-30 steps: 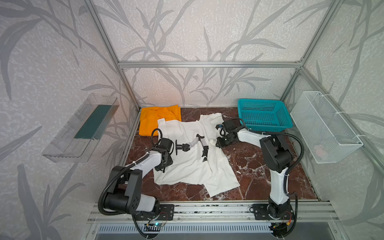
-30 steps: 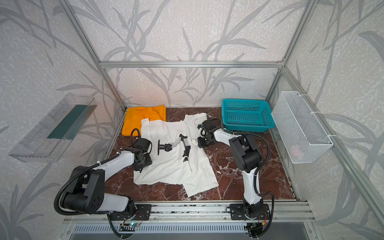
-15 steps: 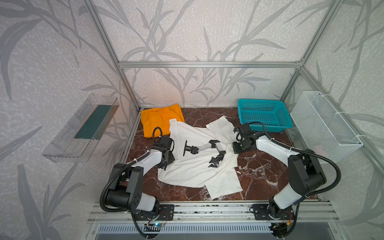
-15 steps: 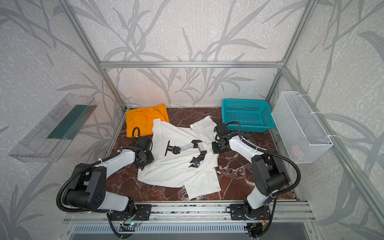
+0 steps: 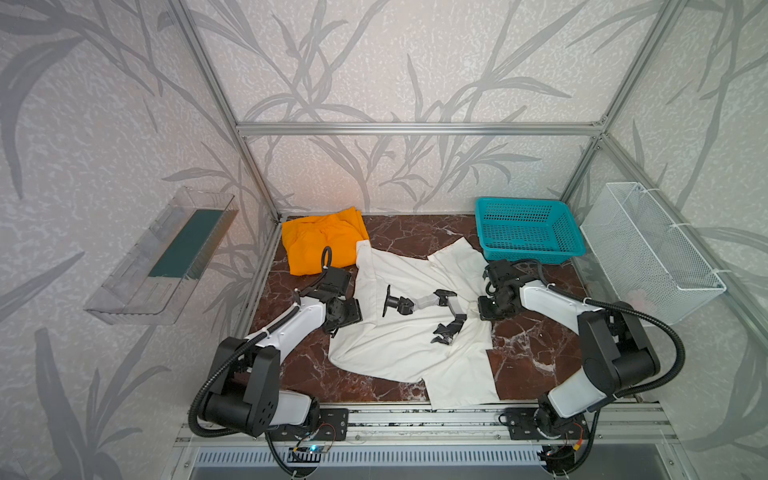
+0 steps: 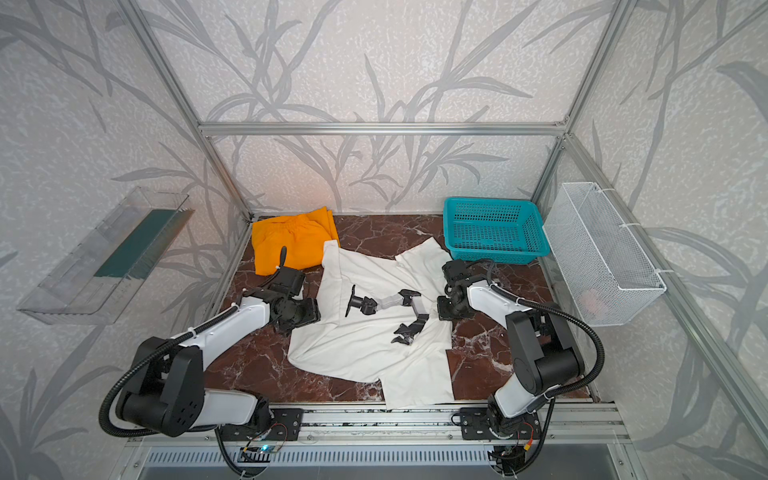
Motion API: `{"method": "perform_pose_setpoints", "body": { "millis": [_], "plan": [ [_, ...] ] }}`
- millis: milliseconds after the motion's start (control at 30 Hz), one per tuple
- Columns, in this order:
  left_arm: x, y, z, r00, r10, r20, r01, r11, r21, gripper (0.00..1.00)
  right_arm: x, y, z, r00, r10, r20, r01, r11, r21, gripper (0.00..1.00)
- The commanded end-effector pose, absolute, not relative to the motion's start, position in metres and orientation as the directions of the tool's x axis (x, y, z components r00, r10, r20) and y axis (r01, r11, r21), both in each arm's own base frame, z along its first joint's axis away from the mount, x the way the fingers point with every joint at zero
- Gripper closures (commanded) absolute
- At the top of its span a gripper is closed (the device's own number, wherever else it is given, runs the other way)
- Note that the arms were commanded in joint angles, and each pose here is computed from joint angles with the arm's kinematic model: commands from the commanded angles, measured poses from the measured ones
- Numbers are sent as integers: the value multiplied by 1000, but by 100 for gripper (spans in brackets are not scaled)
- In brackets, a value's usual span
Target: Fold and stack the mixed laundry pile
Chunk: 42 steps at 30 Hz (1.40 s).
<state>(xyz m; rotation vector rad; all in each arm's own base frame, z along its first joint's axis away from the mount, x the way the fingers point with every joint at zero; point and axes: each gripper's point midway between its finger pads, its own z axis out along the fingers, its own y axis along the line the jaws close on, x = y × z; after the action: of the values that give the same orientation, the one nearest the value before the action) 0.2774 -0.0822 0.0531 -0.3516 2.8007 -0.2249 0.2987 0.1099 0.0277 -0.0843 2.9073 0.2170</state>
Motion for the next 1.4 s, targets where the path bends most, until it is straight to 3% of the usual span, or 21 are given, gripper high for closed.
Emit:
{"method": "perform_pose_setpoints", "body": {
  "millis": [0, 100, 233, 500, 733, 1033, 1167, 1367],
  "plan": [
    [274, -72, 53, -935, -196, -295, -189, 981, -52, 32, 309, 111, 35, -969, -30, -245, -67, 987, 147, 100],
    [262, -36, 47, -928, -259, -266, -306, 939, 154, 34, 309, 109, 37, -968, -33, -248, -70, 987, 145, 100],
    [252, -13, 45, -910, -312, -274, -384, 882, 274, 35, 308, 107, 39, -967, -33, -251, -72, 987, 146, 100],
    [268, -21, 24, -895, -347, -280, -402, 901, 166, 42, 306, 104, 39, -967, -35, -253, -75, 986, 150, 100],
    [262, -24, 5, -904, -375, -207, -408, 899, 156, 54, 307, 99, 43, -963, -25, -267, -67, 987, 149, 100],
    [242, -20, 3, -890, -421, -175, -447, 881, 154, 84, 307, 95, 44, -962, -10, -273, -55, 986, 157, 100],
    [237, -11, 11, -868, -454, -199, -487, 858, 165, 98, 308, 94, 43, -963, -3, -271, -48, 986, 162, 100],
    [219, 19, 45, -782, -555, -284, -610, 776, 164, 100, 309, 91, 44, -961, 16, -277, -30, 987, 160, 100]
  ]
}}
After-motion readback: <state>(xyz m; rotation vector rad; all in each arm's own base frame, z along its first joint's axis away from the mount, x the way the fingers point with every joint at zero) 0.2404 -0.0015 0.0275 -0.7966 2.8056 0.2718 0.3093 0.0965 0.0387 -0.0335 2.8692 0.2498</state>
